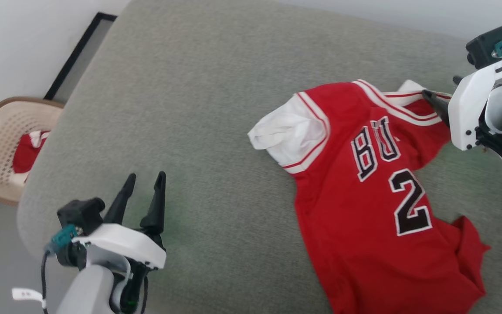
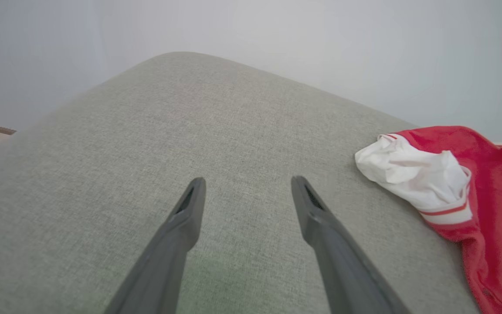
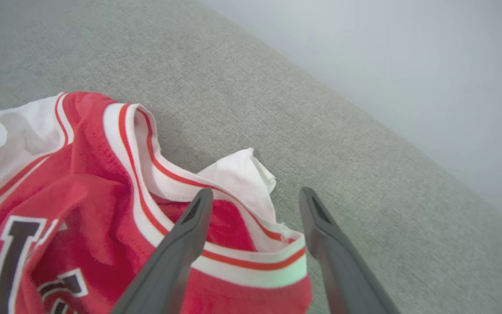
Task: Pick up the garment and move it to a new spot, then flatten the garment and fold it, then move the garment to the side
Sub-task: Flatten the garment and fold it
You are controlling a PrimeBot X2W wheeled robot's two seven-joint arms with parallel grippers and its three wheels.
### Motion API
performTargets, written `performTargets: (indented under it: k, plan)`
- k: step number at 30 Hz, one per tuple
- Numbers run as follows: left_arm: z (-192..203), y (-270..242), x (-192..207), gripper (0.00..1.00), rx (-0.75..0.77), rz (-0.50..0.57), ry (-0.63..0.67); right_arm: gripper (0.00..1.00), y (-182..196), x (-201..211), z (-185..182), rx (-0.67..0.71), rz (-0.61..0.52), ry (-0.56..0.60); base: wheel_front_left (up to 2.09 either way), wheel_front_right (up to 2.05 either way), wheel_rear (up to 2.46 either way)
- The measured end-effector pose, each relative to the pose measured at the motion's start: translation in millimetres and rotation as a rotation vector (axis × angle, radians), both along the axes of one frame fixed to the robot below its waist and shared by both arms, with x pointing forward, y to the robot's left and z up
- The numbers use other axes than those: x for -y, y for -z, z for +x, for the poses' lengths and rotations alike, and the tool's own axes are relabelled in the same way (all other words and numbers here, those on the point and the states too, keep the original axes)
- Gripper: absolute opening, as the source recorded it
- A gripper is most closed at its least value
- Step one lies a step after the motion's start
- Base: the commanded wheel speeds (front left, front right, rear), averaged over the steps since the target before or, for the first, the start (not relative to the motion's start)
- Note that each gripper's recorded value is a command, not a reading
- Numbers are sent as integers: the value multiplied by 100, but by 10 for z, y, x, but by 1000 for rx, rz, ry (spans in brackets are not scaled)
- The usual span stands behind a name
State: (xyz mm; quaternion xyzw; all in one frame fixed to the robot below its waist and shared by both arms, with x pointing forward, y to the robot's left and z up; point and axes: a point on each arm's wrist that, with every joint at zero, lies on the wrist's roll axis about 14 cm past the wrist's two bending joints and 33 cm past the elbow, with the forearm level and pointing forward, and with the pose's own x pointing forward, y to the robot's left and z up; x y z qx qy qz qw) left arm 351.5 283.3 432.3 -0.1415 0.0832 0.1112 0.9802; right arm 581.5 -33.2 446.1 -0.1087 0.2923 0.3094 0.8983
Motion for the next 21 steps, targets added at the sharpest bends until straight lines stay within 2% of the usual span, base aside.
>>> performTargets:
  k: [10, 21]
  plan:
    - [511, -319, 278, 100, 25, 34, 209, 100, -542, 338, 0, 198, 143, 58, 0, 0, 0]
    - [1091, -654, 783, 100, -5, 103, 469, 100, -890, 834, -347, 390, 255, 127, 0, 0, 0]
